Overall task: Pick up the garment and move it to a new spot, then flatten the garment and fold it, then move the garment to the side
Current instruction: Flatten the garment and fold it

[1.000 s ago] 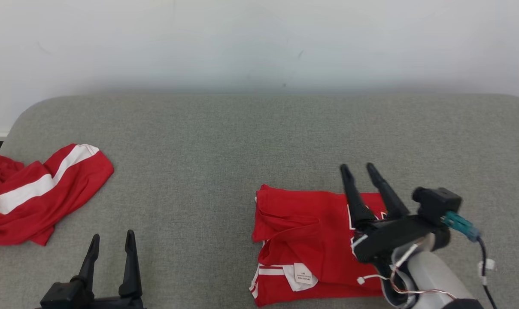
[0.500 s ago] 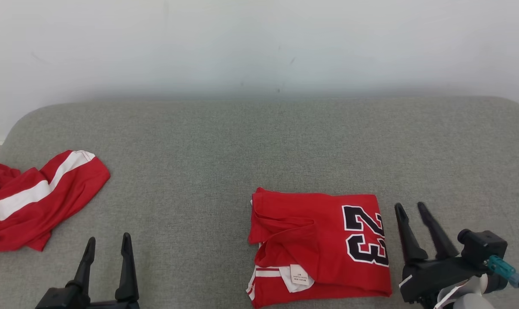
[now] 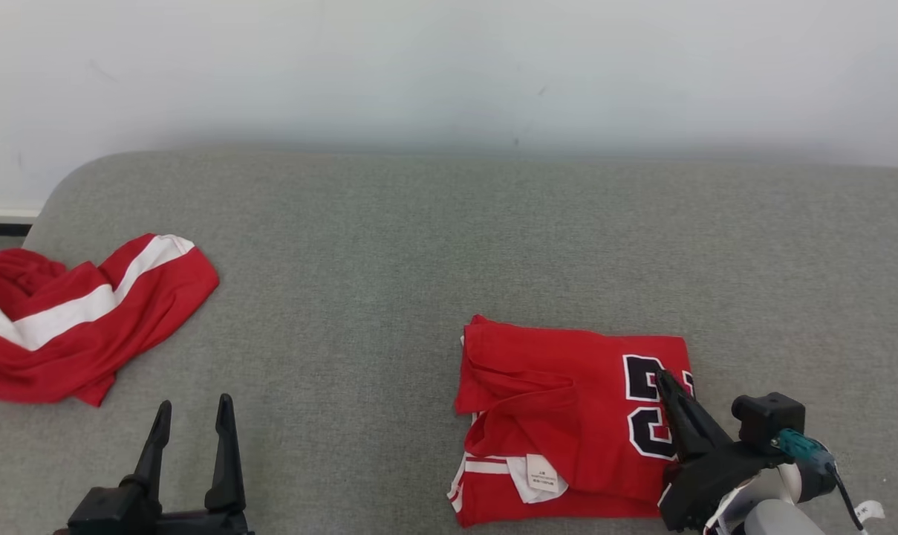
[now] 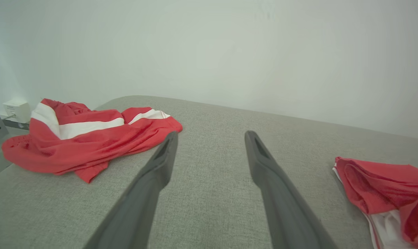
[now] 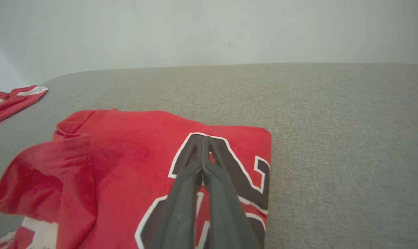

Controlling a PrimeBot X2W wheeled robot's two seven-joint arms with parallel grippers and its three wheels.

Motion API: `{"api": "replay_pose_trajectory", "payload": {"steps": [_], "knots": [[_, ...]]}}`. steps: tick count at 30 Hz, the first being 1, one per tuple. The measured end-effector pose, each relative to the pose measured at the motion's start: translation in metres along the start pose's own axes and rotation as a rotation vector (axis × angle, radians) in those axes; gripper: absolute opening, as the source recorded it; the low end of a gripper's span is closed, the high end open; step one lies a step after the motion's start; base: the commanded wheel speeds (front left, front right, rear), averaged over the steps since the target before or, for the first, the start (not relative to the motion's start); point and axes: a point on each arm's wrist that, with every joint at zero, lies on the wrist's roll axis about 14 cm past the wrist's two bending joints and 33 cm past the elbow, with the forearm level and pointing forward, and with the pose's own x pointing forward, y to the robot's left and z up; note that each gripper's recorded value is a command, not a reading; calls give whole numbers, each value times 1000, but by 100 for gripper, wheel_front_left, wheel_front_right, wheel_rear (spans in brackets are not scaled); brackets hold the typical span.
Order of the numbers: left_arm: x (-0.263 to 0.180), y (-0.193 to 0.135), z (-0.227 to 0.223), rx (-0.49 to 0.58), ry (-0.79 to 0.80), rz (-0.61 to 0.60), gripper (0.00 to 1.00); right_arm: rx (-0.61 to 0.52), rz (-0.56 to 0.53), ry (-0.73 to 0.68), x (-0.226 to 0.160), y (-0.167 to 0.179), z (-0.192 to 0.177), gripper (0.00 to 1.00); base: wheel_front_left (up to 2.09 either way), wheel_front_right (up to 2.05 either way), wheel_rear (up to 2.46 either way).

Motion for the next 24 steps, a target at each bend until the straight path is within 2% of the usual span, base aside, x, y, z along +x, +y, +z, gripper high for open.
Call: {"api": "replay_pose_trajectory", "payload": {"steps": [10,24], "knots": [[-3,13,-2,3,10,38,100,38,38,132,14,20,-41,0,0,0,0],[-4,16,0,-2,4,49,100,60,306,143,13,125,-48,0,0,0,0]]}}
